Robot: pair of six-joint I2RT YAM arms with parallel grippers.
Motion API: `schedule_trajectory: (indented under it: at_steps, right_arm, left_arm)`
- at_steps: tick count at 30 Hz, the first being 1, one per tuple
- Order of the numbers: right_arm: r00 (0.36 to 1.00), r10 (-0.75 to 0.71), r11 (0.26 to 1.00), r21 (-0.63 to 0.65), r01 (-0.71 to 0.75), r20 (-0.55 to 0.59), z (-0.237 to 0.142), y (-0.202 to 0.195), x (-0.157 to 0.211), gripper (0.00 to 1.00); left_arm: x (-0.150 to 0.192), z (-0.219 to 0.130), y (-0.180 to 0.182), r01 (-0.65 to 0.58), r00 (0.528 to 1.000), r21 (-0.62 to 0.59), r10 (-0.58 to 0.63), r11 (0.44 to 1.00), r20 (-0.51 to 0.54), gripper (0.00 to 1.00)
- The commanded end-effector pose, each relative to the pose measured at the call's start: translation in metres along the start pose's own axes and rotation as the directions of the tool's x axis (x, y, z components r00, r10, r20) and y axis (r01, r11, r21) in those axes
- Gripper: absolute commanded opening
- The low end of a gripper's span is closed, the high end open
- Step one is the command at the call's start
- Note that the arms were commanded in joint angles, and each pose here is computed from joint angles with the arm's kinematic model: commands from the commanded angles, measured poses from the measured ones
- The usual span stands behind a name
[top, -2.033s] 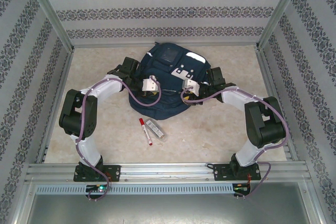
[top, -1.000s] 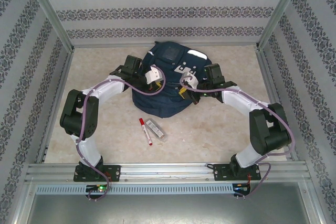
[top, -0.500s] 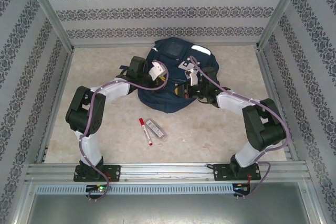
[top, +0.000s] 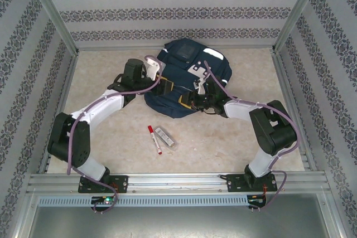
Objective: Pack books, pencil case, and school supplies into a backpack
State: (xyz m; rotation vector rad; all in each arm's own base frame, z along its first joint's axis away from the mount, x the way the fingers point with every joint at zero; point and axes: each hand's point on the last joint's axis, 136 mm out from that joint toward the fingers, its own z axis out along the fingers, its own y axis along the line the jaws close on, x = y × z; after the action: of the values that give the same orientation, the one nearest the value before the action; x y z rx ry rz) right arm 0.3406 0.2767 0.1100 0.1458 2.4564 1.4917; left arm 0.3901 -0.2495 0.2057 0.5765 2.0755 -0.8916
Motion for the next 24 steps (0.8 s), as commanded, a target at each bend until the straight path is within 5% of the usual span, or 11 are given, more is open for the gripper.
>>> schedule_trajectory:
  at_steps: [1, 4, 9, 14, 15, 16, 19, 24]
  right_arm:
    - [0.999, -0.006, 0.999, 0.039, 0.005, 0.039, -0.021, 0.003, -0.001, 0.33]
    - [0.993, -0.099, 0.982, 0.168, 0.086, 0.067, -0.041, -0.006, 0.000, 0.39]
    - [0.944, -0.321, 0.882, 0.386, 0.271, 0.070, -0.077, -0.015, -0.007, 0.44]
    - [0.725, -0.689, 0.602, 0.565, 0.564, 0.010, -0.118, -0.004, -0.035, 0.58]
    - [0.681, -0.732, 0.554, 0.600, 0.577, 0.020, -0.127, 0.000, -0.043, 0.68]
    - [0.641, -0.766, 0.517, 0.641, 0.567, 0.050, -0.138, 0.004, -0.053, 0.98]
    - [0.580, -0.806, 0.468, 0.730, 0.497, 0.122, -0.169, 0.011, -0.072, 0.98]
    - [0.530, -0.834, 0.478, 0.680, 0.556, 0.153, -0.177, 0.026, -0.081, 0.98]
  left_arm:
    - [0.034, 0.012, 0.006, 0.194, 0.974, -0.084, -0.202, 0.977, -0.099, 0.49]
    - [0.046, 0.021, 0.004, 0.262, 0.946, -0.158, -0.286, 0.952, -0.153, 0.48]
    - [0.055, 0.033, -0.014, 0.206, 0.953, -0.206, -0.244, 0.957, -0.181, 0.47]
    - [0.065, 0.039, -0.021, 0.059, 0.967, -0.259, -0.120, 0.964, -0.226, 0.45]
    - [0.067, 0.041, -0.022, 0.036, 0.965, -0.267, -0.103, 0.963, -0.241, 0.45]
    - [0.070, 0.043, -0.023, 0.010, 0.963, -0.271, -0.082, 0.963, -0.258, 0.45]
    - [0.076, 0.050, -0.025, -0.054, 0.951, -0.284, -0.038, 0.957, -0.307, 0.46]
    - [0.085, 0.061, -0.020, -0.101, 0.922, -0.314, -0.030, 0.944, -0.387, 0.46]
